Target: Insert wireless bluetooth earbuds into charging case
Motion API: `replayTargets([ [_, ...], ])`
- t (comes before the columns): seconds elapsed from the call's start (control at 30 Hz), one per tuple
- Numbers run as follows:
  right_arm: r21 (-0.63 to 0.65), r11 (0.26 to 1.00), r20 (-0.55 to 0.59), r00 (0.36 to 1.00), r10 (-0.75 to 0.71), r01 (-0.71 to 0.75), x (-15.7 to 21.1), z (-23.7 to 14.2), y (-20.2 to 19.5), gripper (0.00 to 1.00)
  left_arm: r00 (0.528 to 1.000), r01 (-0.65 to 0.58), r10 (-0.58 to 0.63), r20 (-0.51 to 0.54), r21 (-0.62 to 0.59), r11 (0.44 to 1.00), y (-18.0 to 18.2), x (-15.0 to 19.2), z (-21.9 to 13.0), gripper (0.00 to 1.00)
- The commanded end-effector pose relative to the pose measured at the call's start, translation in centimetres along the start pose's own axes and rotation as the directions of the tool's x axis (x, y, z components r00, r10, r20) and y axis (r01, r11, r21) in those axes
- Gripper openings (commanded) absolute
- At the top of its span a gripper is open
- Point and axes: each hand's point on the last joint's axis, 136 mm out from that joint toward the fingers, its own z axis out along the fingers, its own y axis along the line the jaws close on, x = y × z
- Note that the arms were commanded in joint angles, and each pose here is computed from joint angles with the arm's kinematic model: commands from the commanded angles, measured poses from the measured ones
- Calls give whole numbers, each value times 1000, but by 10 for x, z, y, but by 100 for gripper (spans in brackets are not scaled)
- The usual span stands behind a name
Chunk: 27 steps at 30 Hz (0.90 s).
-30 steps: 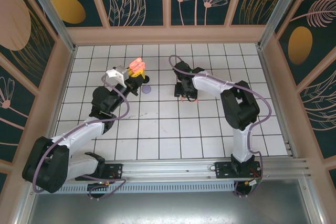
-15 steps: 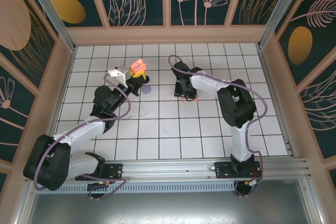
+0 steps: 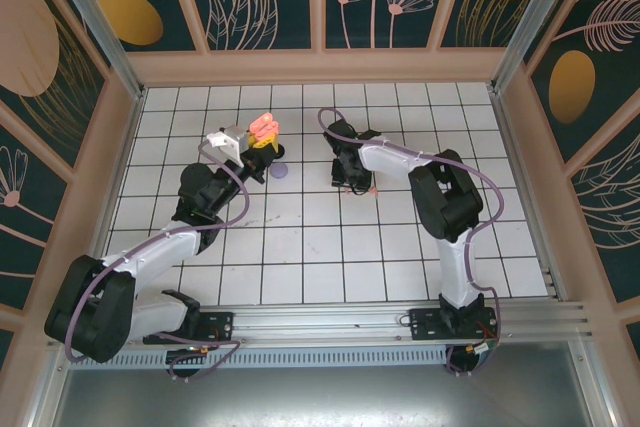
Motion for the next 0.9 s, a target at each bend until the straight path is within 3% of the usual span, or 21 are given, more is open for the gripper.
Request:
replayTargets([
  [0.0,19,1000,10,1000,10,-10,-3,6,2,44,1000,3,-4,25,33,999,-7,-10,4,0],
  [0.87,26,1000,12,1000,-4,4,4,12,9,30,1000,9,-10,20,39,999,-8,-9,3,0],
])
